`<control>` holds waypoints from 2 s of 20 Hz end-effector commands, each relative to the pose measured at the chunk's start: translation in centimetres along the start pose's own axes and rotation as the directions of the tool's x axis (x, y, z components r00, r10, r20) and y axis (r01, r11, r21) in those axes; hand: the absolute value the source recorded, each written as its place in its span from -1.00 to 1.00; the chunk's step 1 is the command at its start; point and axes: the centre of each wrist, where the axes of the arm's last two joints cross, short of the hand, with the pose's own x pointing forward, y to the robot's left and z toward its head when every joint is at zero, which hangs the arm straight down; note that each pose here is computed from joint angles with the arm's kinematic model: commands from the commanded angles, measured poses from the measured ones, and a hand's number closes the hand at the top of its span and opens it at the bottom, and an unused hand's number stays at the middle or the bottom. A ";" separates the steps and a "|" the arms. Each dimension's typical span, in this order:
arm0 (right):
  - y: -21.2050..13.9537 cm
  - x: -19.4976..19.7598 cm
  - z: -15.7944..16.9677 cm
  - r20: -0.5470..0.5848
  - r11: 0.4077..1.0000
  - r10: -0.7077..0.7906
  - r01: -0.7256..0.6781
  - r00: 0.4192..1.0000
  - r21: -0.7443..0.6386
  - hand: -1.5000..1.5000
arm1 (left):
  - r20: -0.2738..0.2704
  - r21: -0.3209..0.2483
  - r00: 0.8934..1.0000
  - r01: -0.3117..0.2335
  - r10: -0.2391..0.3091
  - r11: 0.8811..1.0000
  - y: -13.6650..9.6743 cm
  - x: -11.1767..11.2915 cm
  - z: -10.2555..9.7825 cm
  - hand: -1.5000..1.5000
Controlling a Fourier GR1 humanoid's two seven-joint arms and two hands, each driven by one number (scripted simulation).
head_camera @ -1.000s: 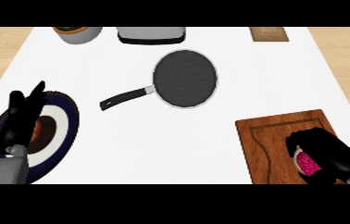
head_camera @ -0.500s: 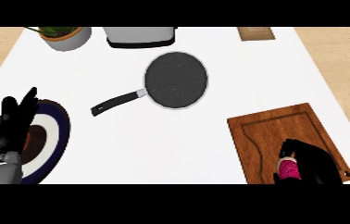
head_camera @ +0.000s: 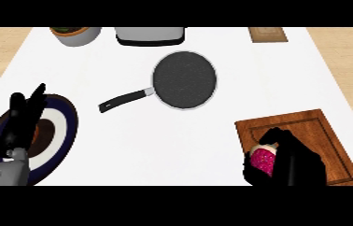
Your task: Pick the cupcake from the cutting board and place it in the pan
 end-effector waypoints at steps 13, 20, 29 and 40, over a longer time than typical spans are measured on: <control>2.6 11.4 -9.0 -0.093 0.961 -0.275 0.270 0.957 -0.065 1.00 | 0.044 -0.024 0.999 0.021 -0.020 0.999 -0.4 -0.3 -0.8 0.00; 7.3 12.7 -13.4 -0.161 0.959 -0.283 0.283 0.945 -0.023 1.00 | 0.029 -0.032 1.000 0.004 -0.003 0.999 -2.0 1.6 -1.8 0.00; 13.0 11.0 -16.3 -0.191 0.951 -0.301 0.310 0.934 0.018 1.00 | 0.068 -0.088 0.998 0.005 0.001 0.996 -2.9 2.3 -0.9 0.00; 12.9 10.8 -18.2 -0.246 0.852 -0.500 0.523 0.830 0.031 -1.00 | 0.108 -0.103 0.994 0.026 -0.015 0.994 -3.5 3.5 -1.6 0.00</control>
